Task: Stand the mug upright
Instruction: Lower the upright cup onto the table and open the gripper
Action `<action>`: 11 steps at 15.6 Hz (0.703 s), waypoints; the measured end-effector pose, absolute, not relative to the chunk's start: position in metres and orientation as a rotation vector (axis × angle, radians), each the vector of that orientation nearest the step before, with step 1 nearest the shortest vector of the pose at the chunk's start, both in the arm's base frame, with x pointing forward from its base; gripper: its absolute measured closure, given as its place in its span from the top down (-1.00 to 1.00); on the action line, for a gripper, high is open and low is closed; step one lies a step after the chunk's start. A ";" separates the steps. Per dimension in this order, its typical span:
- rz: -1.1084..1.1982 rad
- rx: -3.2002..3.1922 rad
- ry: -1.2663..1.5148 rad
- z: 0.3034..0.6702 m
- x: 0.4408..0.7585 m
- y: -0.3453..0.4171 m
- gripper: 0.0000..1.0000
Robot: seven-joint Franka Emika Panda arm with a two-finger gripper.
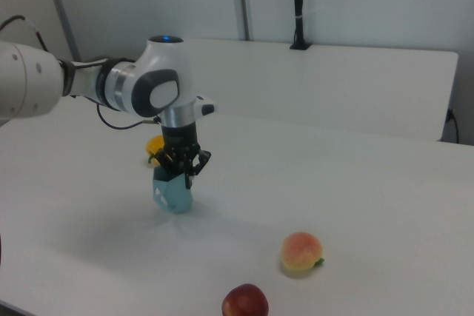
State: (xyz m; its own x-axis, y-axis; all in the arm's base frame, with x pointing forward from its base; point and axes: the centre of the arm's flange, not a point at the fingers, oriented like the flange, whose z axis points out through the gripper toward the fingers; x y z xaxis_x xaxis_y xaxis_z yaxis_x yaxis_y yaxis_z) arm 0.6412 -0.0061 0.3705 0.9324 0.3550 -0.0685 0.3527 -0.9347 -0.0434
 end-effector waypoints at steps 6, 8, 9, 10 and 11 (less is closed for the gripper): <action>0.113 -2.982 -0.684 0.359 0.643 -0.016 -0.65; 0.107 -2.980 -0.663 0.360 0.643 -0.016 -0.30; 0.094 -2.986 -0.640 0.364 0.645 -0.015 -0.09; 0.070 -2.997 -0.606 0.373 0.647 -0.015 0.11; 0.038 -3.011 -0.557 0.386 0.649 -0.015 0.32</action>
State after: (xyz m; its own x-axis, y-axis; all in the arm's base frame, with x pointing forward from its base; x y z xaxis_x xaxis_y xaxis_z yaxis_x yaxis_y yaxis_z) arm 0.6488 -0.0147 0.3856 0.9336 0.3583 -0.0097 0.3564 -0.9307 -0.0822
